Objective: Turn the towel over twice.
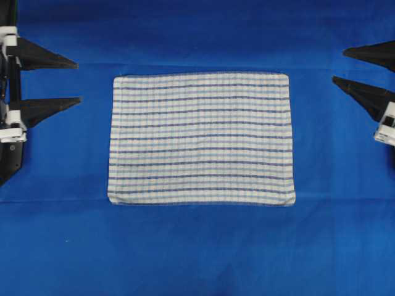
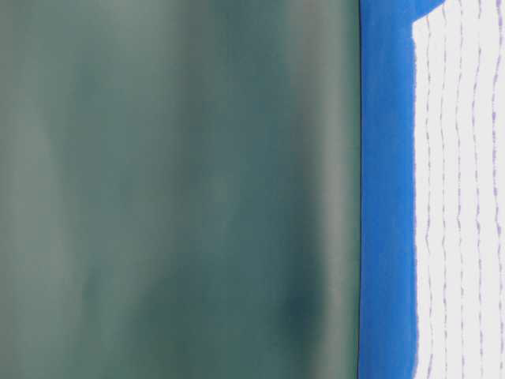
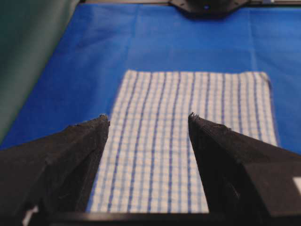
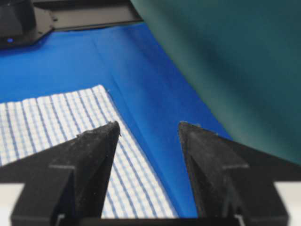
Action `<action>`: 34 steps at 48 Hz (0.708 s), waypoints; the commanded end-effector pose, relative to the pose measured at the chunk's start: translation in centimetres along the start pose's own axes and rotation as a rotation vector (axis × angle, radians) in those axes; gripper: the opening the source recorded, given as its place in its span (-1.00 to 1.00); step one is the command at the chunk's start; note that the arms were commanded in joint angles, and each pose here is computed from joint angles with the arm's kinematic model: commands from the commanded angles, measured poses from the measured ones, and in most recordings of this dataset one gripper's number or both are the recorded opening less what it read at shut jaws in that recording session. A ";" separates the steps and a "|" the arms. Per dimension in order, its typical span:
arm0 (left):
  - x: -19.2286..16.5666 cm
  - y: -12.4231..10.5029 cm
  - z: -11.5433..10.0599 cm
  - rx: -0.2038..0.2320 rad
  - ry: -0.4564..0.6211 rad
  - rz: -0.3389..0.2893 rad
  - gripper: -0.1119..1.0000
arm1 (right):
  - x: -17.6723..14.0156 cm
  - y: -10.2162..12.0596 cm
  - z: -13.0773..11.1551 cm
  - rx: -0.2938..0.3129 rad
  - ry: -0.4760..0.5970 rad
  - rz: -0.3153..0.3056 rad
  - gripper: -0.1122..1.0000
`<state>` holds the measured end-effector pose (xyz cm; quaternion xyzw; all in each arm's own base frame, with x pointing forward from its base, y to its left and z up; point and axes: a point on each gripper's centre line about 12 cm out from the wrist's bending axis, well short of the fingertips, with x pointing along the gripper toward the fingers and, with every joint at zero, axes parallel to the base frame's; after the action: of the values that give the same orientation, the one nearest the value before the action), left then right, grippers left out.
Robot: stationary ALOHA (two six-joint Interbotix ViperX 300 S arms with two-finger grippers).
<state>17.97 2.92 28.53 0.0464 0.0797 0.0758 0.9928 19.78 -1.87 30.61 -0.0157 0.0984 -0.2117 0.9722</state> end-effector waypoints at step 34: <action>-3.7 -0.3 -6.2 -0.039 -0.001 0.024 0.35 | -2.3 -2.8 -8.6 0.092 0.059 0.001 0.07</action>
<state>13.23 2.44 22.66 0.0309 0.0804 0.0874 0.9924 14.81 -3.41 22.67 0.0332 0.1209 -0.2171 0.9681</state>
